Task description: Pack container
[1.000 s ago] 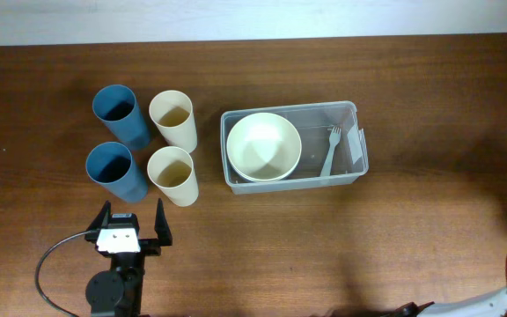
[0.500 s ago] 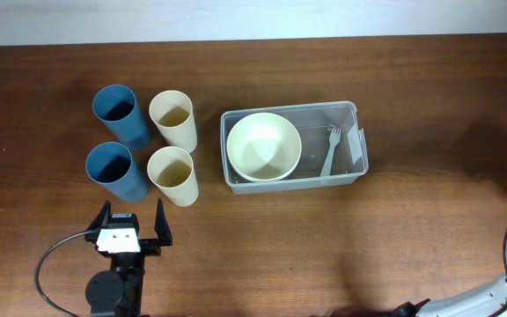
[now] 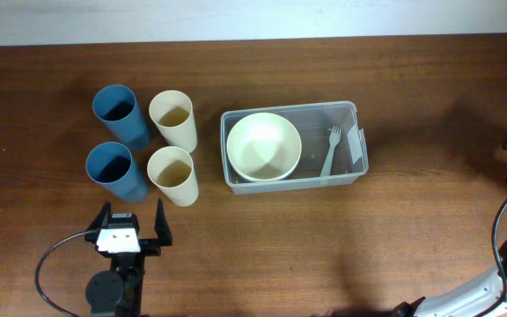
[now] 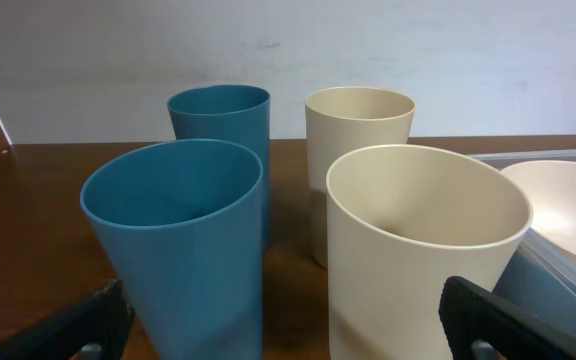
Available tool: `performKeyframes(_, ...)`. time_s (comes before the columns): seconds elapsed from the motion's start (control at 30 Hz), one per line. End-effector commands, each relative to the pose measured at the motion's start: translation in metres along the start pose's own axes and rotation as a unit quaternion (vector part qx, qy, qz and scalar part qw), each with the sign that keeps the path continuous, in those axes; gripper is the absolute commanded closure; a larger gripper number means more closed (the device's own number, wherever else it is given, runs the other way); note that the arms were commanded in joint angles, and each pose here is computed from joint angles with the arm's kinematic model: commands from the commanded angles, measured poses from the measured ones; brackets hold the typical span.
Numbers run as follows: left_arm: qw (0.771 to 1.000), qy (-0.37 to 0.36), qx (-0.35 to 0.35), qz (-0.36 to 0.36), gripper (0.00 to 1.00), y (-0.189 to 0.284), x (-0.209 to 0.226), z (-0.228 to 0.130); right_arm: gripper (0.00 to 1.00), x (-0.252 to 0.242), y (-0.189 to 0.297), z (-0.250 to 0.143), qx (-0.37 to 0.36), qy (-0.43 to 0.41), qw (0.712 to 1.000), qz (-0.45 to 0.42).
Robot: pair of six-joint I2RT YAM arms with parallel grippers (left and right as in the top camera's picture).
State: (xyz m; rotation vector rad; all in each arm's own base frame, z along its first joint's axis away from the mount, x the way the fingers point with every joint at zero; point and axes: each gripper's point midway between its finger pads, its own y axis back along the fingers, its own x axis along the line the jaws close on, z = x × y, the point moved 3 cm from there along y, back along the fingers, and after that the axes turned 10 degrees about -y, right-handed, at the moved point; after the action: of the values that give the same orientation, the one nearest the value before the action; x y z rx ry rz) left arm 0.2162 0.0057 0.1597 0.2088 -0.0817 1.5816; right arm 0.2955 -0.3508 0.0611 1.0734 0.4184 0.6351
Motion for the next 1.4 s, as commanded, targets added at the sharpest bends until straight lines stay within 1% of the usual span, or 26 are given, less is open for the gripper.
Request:
performKeyframes(0.0,1.000,-0.009,0.002,0.004,0.00,0.000,0.001,-0.002,0.27,-0.011,-0.006,-0.007,0.014,0.009,1.000,-0.022)
performKeyframes(0.07,1.000,-0.009,0.002,0.004,0.00,0.000,0.001,-0.002,0.27,-0.012,-0.009,-0.012,0.024,0.008,0.999,-0.022)
performKeyframes(0.17,1.000,-0.009,0.002,0.004,0.00,0.000,0.001,-0.002,0.27,-0.014,-0.028,-0.033,0.067,0.009,0.997,-0.030)
performKeyframes(0.23,1.000,-0.009,0.002,0.004,0.00,0.000,0.001,-0.002,0.27,-0.016,-0.036,-0.040,0.081,0.010,0.996,-0.035)
performKeyframes(0.5,1.000,-0.009,0.002,0.004,0.00,0.000,0.001,-0.002,0.29,-0.016,-0.043,-0.049,0.099,0.006,0.994,-0.038)
performKeyframes(0.6,1.000,-0.009,0.002,0.004,0.00,0.000,0.001,-0.002,0.29,-0.016,-0.042,-0.054,0.110,-0.029,0.993,-0.041)
performKeyframes(0.67,1.000,-0.009,0.002,0.004,0.00,0.000,0.001,-0.002,0.36,-0.016,-0.040,-0.059,0.121,-0.054,0.990,-0.044)
performKeyframes(0.7,1.000,-0.009,0.002,0.004,0.00,0.000,0.001,-0.002,0.37,-0.016,-0.040,-0.062,0.128,-0.065,0.989,-0.046)
performKeyframes(0.87,1.000,-0.009,0.002,0.004,0.00,0.000,0.001,-0.002,0.37,-0.012,-0.033,-0.084,0.176,-0.133,0.974,-0.054)
performKeyframes(0.93,1.000,-0.009,0.002,0.004,0.00,0.000,0.001,-0.002,0.43,-0.010,-0.030,-0.092,0.196,-0.156,0.967,-0.053)
performKeyframes(1.0,1.000,-0.009,0.002,0.004,0.00,0.000,0.001,-0.002,0.52,-0.009,-0.027,-0.099,0.211,-0.183,0.958,-0.060)
performKeyframes(1.07,1.000,-0.009,0.002,0.004,0.00,0.000,0.001,-0.002,0.72,-0.004,-0.024,-0.104,0.226,-0.197,0.953,-0.049)
performKeyframes(1.1,1.000,-0.009,0.002,0.004,0.00,0.000,0.001,-0.002,0.76,-0.002,-0.024,-0.105,0.230,-0.199,0.952,-0.041)
performKeyframes(1.13,1.000,-0.009,0.002,0.004,0.00,0.000,0.001,-0.002,0.76,0.002,-0.023,-0.106,0.235,-0.202,0.950,-0.029)
performKeyframes(1.2,1.000,-0.009,0.002,0.004,0.00,0.000,0.001,-0.002,0.83,0.003,-0.022,-0.107,0.240,-0.203,0.949,-0.024)
performKeyframes(1.37,1.000,-0.009,0.002,0.004,0.00,0.000,0.001,-0.002,0.91,0.017,-0.019,-0.110,0.257,-0.214,0.942,0.018)
